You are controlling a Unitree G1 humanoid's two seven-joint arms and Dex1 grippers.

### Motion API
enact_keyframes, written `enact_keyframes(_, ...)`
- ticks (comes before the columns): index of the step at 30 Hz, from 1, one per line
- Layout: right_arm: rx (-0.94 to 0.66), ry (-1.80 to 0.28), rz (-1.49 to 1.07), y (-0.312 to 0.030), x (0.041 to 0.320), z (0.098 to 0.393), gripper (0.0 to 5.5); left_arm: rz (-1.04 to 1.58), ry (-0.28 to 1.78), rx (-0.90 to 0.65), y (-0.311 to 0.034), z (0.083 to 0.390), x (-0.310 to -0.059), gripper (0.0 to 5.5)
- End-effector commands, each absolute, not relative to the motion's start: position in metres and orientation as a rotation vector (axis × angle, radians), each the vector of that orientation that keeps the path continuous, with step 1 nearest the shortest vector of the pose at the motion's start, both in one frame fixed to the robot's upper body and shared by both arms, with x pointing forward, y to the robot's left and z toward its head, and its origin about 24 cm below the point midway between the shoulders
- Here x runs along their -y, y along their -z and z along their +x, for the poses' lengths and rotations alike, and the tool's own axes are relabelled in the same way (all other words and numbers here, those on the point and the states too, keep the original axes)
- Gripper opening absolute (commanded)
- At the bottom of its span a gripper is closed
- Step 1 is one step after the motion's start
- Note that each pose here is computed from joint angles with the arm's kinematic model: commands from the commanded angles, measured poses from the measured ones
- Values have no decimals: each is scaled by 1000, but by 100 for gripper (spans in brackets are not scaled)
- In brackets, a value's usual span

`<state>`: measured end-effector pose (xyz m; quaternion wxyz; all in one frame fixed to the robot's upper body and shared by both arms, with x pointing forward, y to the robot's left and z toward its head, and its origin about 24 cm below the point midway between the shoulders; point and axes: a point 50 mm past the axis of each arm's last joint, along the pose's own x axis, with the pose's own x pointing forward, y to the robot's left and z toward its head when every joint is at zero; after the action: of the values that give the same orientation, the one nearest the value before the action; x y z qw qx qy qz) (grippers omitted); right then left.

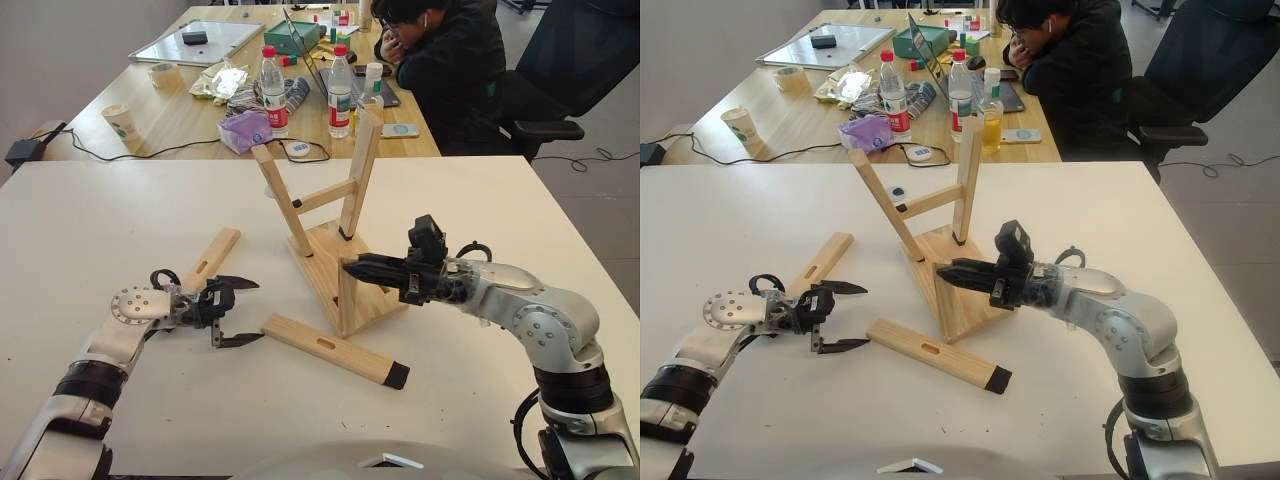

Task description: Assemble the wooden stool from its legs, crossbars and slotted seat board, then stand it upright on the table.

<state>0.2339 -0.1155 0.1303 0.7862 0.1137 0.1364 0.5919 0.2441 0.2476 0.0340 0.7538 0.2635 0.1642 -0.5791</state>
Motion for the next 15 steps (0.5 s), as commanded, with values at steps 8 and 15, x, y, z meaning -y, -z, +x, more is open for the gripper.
enact_keyframes(8,-221,-1208,269,-118,89,241,38,558,1342,-439,-5,227,-241,540)
enact_keyframes(15,-257,-1226,268,-112,89,229,38,535,1342,-451,-8,226,-242,540)
